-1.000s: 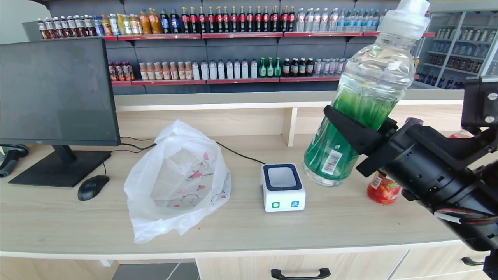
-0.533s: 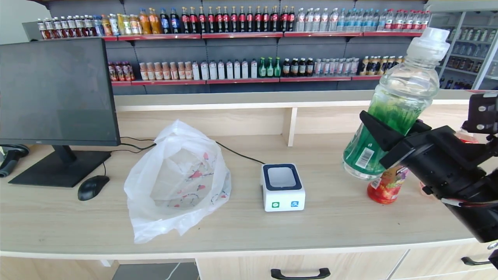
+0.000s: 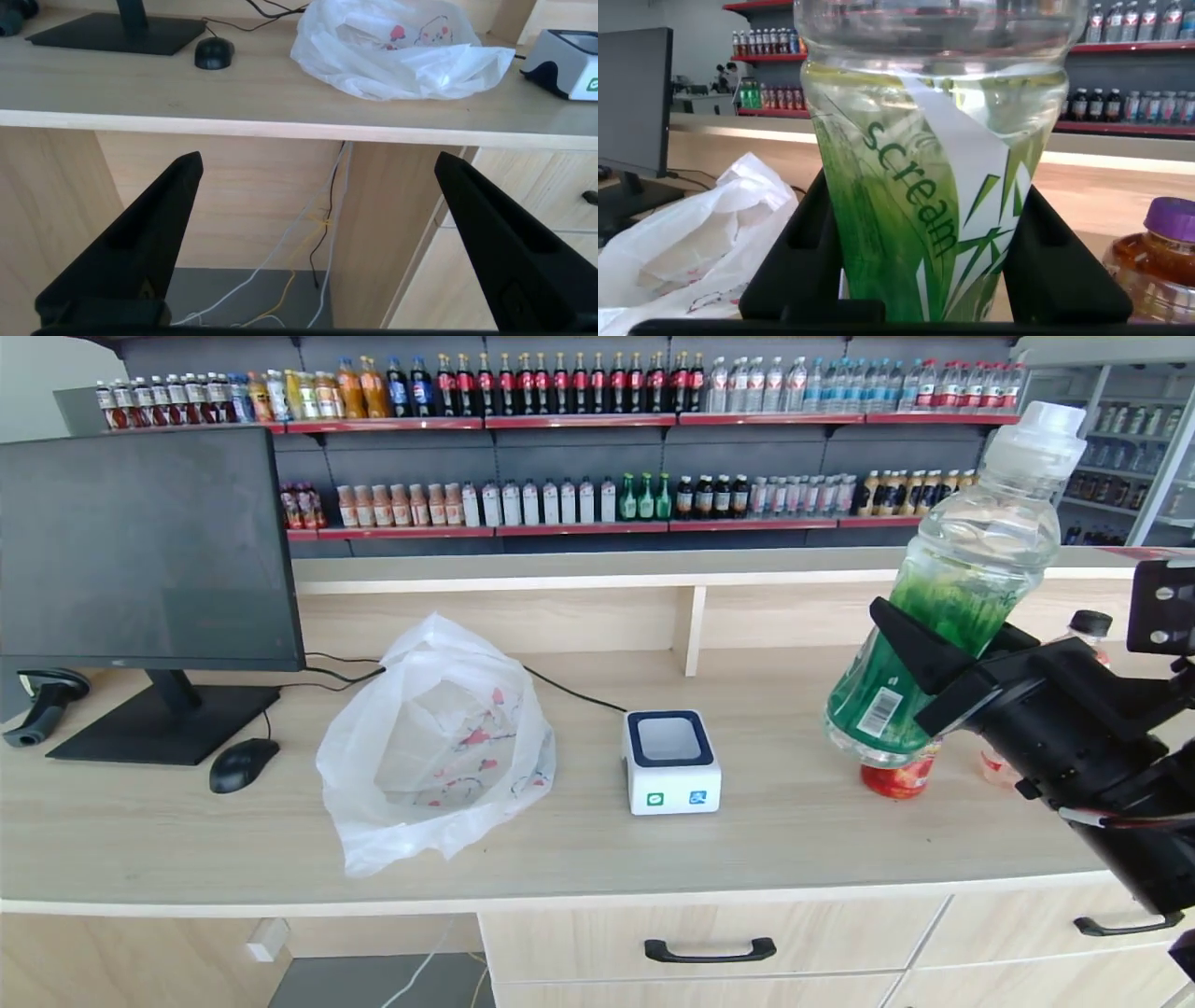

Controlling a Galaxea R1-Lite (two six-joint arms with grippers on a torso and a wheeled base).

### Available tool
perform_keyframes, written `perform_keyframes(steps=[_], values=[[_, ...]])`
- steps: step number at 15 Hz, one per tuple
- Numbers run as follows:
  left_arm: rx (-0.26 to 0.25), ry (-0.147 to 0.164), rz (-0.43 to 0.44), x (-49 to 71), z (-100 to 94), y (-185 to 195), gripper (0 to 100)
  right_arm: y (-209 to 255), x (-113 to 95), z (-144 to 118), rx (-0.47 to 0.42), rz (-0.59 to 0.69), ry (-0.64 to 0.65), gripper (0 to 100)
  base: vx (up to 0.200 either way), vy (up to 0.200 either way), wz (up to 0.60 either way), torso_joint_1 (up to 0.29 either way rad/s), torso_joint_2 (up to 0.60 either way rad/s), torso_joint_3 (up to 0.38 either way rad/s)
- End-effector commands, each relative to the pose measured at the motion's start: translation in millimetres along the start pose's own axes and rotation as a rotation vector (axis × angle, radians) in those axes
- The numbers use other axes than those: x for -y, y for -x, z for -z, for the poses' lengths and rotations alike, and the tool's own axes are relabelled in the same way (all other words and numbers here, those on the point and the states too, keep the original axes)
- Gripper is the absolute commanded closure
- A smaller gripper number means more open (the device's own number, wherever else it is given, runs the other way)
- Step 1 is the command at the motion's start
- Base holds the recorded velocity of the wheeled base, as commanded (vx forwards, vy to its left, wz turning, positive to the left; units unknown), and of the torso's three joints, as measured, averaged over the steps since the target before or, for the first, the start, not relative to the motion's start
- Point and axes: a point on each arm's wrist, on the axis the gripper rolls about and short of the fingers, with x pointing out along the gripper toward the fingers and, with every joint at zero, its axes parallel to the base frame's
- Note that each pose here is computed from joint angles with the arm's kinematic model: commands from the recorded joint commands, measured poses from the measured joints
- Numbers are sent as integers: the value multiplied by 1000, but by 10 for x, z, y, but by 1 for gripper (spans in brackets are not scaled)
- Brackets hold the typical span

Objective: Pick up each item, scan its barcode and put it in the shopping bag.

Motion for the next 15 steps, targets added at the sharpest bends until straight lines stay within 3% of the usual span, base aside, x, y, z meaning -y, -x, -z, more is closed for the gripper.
perform_keyframes(steps=[1,2,15], values=[[0,0,0,0,1,0,0,-15,18,49,-16,8,3,100,0,0,0,0,0,0],[0,1,0,0,1,0,0,-30,54,72,-22,22,9,100,0,0,0,0,0,0],[2,6,0,0,0,0,0,-108,68,56,1,23,-1,100,0,200,0,5,3,1]])
